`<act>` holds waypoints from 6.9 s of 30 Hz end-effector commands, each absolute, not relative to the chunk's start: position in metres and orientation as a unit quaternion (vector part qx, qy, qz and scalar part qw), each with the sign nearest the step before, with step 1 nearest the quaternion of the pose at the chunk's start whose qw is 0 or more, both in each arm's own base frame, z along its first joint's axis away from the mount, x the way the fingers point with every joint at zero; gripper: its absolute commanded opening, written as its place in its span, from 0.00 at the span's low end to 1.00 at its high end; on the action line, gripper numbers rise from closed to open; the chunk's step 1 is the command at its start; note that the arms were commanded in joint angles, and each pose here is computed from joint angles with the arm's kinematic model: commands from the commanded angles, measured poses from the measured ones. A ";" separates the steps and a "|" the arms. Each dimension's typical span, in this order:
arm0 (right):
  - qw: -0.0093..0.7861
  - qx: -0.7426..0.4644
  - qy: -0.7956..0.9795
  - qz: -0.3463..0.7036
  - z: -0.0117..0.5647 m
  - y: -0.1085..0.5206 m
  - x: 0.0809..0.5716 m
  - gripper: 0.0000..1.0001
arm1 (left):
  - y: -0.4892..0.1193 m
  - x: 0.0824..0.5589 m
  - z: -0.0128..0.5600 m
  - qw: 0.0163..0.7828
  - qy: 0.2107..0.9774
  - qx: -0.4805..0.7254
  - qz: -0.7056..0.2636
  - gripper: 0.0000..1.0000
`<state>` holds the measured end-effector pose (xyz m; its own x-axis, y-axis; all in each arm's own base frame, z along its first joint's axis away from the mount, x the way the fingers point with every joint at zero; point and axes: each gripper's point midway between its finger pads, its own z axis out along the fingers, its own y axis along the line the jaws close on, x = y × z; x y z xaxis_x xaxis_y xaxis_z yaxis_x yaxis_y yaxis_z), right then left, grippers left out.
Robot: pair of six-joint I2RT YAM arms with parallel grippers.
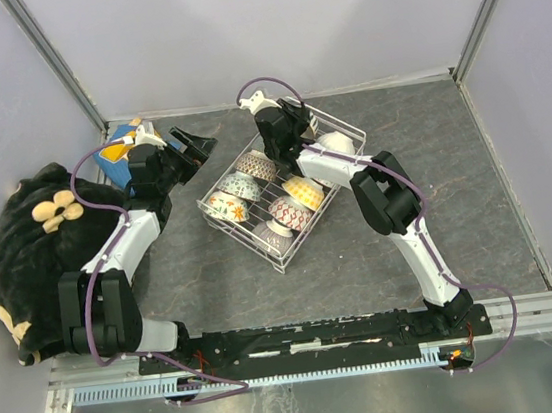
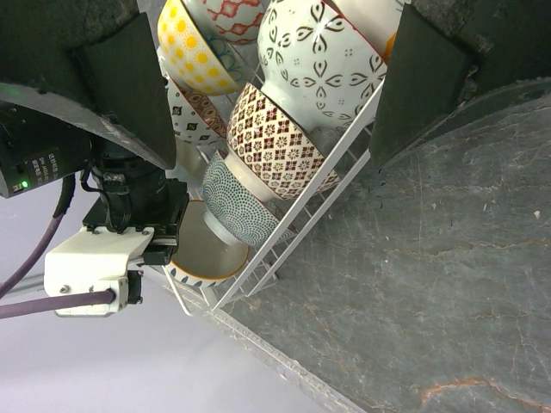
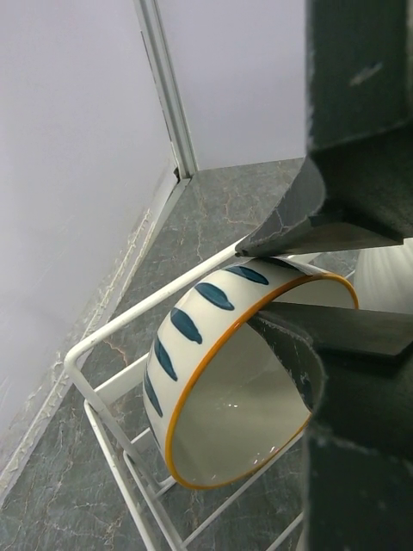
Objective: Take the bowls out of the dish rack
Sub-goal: Pick up the bowl from the dish rack, then place the bowl at the center of the board.
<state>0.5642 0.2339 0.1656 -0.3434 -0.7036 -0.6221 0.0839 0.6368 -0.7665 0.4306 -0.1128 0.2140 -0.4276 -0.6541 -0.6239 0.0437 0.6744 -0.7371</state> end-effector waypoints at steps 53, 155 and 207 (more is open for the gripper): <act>0.579 -0.156 0.693 -0.401 0.226 0.233 0.558 0.01 | -0.119 0.431 0.225 0.508 0.753 -0.192 -0.372 0.99; 0.460 0.229 0.858 0.008 0.127 0.008 0.621 0.01 | -0.197 0.458 0.299 0.582 0.687 -0.101 -0.423 0.99; 0.556 0.171 0.812 0.051 0.266 0.024 0.593 0.73 | -0.202 0.472 0.315 0.571 0.692 -0.107 -0.428 1.00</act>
